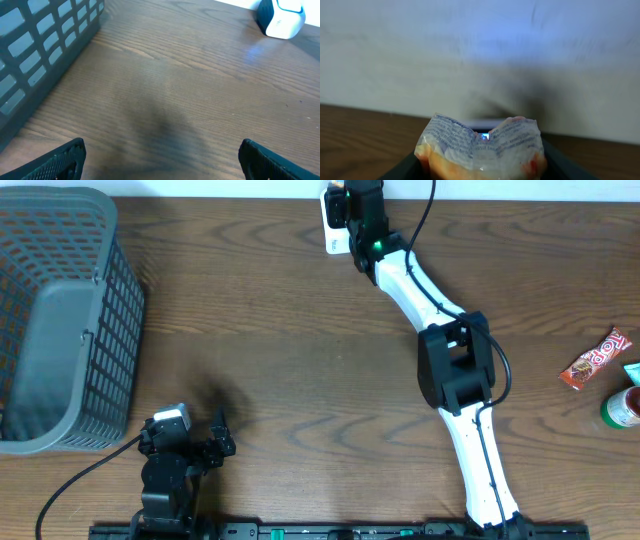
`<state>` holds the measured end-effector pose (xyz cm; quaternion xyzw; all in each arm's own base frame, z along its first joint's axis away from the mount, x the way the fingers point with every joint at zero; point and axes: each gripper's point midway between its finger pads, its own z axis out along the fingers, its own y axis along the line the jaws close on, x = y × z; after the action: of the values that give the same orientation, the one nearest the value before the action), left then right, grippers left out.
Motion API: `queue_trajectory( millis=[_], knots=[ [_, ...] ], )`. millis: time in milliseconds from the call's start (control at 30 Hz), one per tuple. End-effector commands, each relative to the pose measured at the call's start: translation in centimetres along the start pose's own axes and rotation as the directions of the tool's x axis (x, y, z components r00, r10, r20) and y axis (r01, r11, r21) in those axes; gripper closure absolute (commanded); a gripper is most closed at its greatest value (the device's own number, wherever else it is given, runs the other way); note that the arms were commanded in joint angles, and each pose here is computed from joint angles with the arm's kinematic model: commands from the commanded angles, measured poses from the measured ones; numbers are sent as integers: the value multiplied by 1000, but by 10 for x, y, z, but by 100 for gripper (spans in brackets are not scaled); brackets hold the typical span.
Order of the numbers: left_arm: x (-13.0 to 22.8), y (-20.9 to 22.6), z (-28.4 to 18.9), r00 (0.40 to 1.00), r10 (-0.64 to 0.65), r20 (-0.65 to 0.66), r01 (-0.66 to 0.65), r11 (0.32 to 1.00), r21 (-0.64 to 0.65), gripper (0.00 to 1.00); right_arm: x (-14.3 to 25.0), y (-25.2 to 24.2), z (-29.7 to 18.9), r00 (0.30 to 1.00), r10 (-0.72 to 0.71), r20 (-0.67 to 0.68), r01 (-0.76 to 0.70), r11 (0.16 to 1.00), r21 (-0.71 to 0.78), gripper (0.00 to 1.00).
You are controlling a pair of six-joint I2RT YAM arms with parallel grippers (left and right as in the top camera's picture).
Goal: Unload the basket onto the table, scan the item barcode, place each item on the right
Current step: 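Hold the tissue pack in front of the scanner face, then carry the tissue pack to the right edge and release it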
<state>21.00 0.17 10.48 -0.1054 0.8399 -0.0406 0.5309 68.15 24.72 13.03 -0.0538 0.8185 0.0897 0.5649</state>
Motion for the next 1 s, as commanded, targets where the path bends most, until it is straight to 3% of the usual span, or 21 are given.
queue_trajectory(
  millis=[0,200,467,600,767,967],
  knots=[
    [2,2,1,1000,17,-5,-17,1000,-8,2,10,-7,6,1000,9,-11,-9,1000,14,49],
    [2,2,1,1000,17,-5,-17,1000,-8,2,-8,-16,-6,999,17,-30,-16,999,40,50],
    [2,2,1,1000,17,-5,-17,1000,-8,2,-33,-73,-85,962,15,-271,40,980,197,56],
    [2,2,1,1000,17,-5,-17,1000,-8,2,-25,-126,-145,892,54,-449,101,945,313,56],
    [2,2,1,1000,17,-5,-17,1000,-8,2,10,-210,-207,754,173,-633,182,872,455,56],
    [2,2,1,1000,17,-5,-17,1000,-8,2,63,-313,-249,621,381,-685,175,784,595,55]
  ],
)
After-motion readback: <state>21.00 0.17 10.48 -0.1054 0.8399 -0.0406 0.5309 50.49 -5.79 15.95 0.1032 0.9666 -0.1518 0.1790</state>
